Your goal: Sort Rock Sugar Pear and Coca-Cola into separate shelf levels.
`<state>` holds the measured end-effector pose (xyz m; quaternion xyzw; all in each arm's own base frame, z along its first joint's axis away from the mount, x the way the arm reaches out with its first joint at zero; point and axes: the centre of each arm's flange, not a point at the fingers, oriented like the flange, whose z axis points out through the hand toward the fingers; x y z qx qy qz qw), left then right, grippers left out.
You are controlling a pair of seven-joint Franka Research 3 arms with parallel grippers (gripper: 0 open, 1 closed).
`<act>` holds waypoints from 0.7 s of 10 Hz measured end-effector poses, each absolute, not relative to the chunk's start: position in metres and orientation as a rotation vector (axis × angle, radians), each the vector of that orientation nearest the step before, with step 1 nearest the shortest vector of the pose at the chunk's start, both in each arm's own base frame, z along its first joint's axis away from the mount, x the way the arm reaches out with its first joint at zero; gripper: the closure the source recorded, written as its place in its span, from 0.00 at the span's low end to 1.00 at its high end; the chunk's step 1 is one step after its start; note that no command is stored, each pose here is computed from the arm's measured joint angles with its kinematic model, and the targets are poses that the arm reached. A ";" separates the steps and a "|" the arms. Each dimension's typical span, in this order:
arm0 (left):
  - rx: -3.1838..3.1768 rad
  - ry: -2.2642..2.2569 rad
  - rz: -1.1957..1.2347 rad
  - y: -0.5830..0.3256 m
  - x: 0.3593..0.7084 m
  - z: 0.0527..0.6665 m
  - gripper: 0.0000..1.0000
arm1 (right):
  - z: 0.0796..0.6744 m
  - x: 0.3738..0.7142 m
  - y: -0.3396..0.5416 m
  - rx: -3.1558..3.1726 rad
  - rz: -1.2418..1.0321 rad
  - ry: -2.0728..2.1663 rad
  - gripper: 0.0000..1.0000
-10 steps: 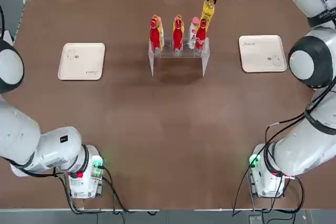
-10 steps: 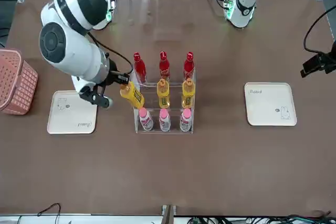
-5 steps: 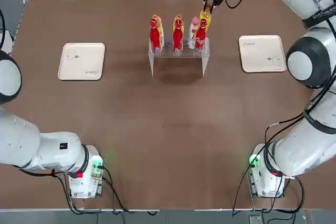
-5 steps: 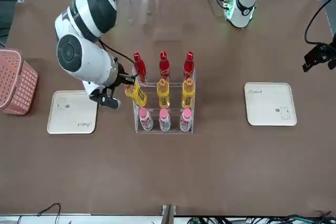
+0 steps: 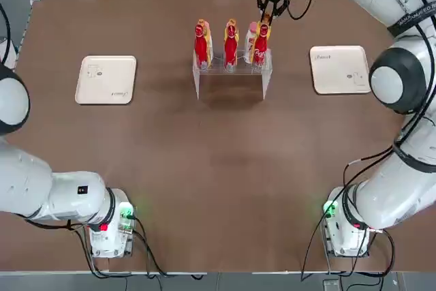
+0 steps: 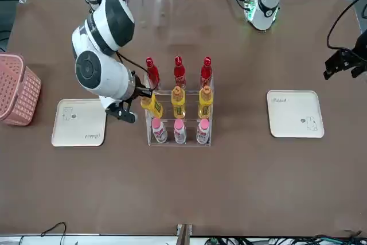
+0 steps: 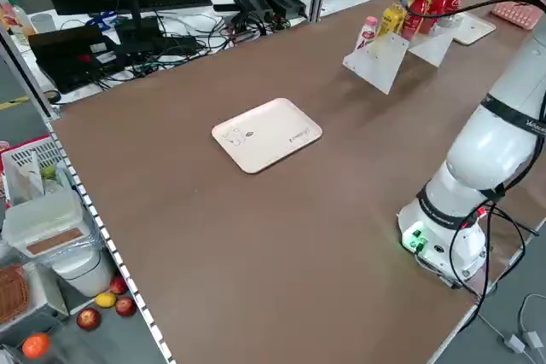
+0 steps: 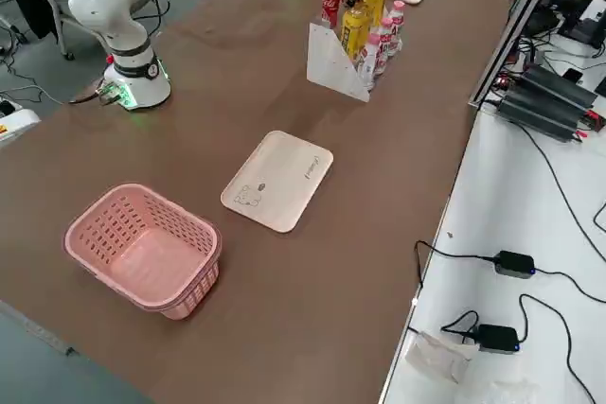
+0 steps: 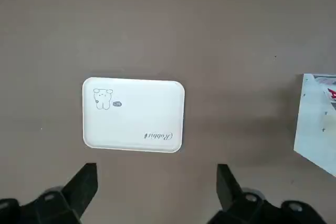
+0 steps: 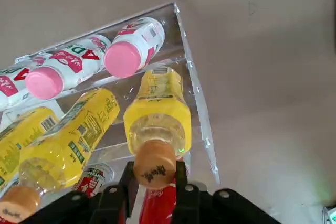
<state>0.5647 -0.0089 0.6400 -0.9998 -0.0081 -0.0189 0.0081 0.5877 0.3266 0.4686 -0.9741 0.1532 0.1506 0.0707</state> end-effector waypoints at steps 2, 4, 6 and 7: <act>-3.125 -0.010 -0.055 -0.015 0.565 0.639 0.00 | 0.467 0.588 0.327 -2.927 0.451 0.487 0.67; -3.126 0.005 -0.052 -0.020 0.565 0.638 0.00 | 0.470 0.589 0.327 -2.918 0.442 0.514 0.60; -3.126 0.012 -0.052 -0.022 0.565 0.638 0.00 | 0.473 0.589 0.327 -2.912 0.436 0.520 0.45; -3.126 0.012 -0.052 -0.022 0.565 0.638 0.00 | 0.474 0.589 0.327 -2.911 0.435 0.522 0.44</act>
